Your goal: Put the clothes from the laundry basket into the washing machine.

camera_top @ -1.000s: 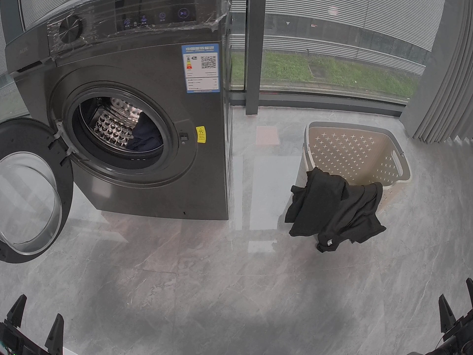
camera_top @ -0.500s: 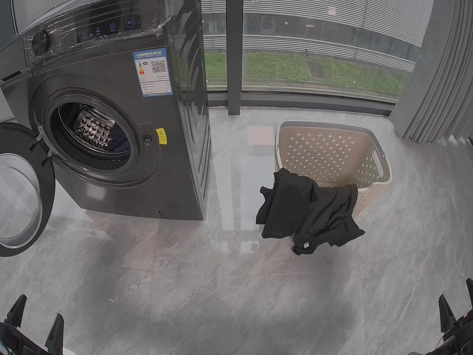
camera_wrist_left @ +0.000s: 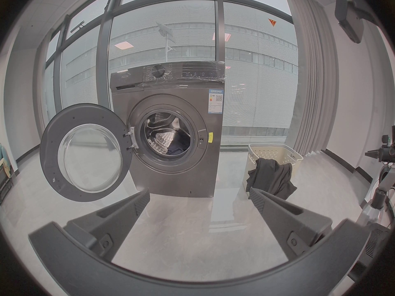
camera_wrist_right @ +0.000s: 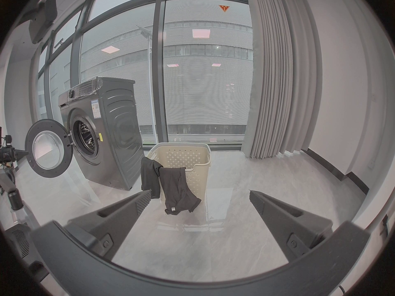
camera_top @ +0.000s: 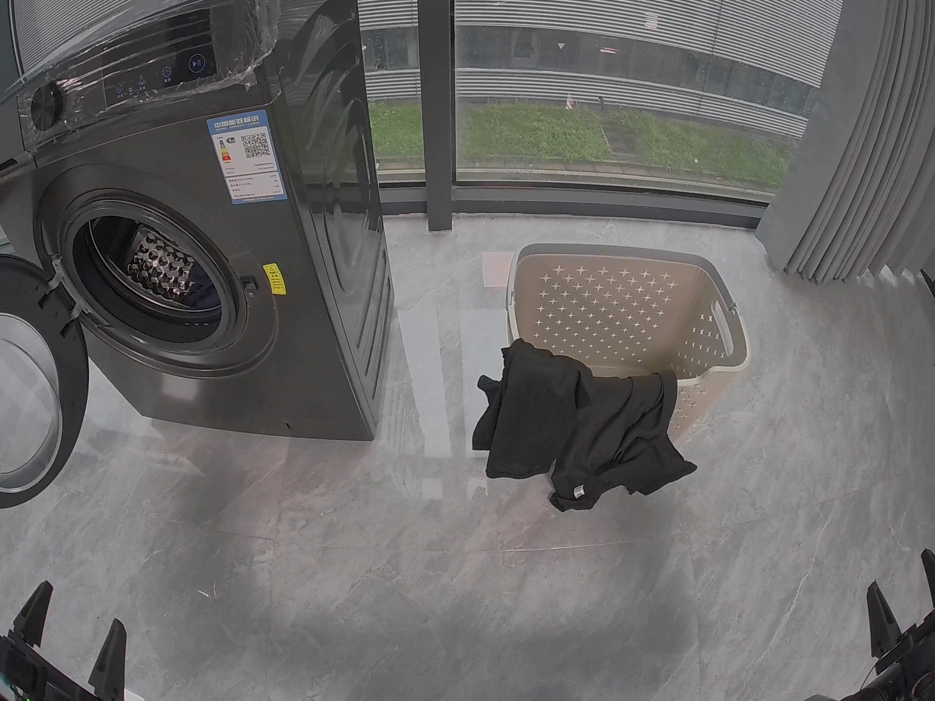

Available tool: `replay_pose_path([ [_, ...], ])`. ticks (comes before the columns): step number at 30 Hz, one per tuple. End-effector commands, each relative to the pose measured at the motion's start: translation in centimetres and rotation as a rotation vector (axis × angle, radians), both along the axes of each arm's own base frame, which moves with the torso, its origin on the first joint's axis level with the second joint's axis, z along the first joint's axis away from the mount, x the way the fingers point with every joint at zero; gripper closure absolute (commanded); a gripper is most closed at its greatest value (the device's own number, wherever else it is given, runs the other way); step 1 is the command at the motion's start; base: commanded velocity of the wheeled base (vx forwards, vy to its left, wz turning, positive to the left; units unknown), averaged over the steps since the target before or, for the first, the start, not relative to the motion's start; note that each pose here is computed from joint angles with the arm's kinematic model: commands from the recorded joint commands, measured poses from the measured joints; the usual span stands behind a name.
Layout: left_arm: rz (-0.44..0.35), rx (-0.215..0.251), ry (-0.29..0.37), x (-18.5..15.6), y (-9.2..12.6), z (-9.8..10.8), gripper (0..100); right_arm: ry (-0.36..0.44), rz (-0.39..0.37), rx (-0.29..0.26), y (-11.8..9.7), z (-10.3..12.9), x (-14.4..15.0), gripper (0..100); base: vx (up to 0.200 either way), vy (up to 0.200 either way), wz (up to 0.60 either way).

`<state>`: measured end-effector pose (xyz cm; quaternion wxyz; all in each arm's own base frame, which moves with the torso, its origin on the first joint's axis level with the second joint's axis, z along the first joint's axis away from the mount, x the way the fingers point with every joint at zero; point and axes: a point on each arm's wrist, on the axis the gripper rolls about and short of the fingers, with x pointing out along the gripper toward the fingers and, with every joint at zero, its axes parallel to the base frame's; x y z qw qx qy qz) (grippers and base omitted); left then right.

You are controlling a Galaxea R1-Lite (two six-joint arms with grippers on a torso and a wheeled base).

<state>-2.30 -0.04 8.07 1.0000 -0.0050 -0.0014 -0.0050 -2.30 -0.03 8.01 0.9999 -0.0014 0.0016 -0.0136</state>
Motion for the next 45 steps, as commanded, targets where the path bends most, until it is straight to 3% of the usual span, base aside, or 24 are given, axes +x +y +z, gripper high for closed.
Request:
replay_pose_path([
  [1,-0.001,-0.001,0.003,0.0,0.0,-0.5,0,0.000,0.001,0.001,0.0,-0.4,0.0,0,0.000,-0.200,0.00],
  [17,-0.001,0.001,0.003,0.0,0.0,-0.5,0,0.001,0.000,0.000,0.0,-0.5,0.0,0,0.000,-0.200,0.00],
  [34,-0.001,0.001,0.003,0.0,0.0,-0.5,0,-0.004,-0.005,0.012,0.0,-0.5,0.0,0,0.000,0.000,0.00],
  [37,-0.002,0.002,0.003,0.0,0.0,-0.5,0,-0.235,-0.014,0.001,0.0,4.7,-1.6,0,0.000,0.000,0.00],
  [38,-0.004,0.004,0.003,0.0,0.0,-0.5,0,-0.276,-0.012,-0.001,0.1,6.9,-2.2,0,0.000,0.000,0.00],
  [41,-0.004,0.004,0.003,0.0,0.0,-0.5,0,-0.229,-0.010,-0.005,0.1,9.2,-1.8,0,0.000,0.000,0.00],
  [45,-0.002,-0.002,0.003,0.0,0.0,-0.5,0,0.029,0.116,0.011,0.2,9.4,1.9,0,0.000,0.000,0.00],
])
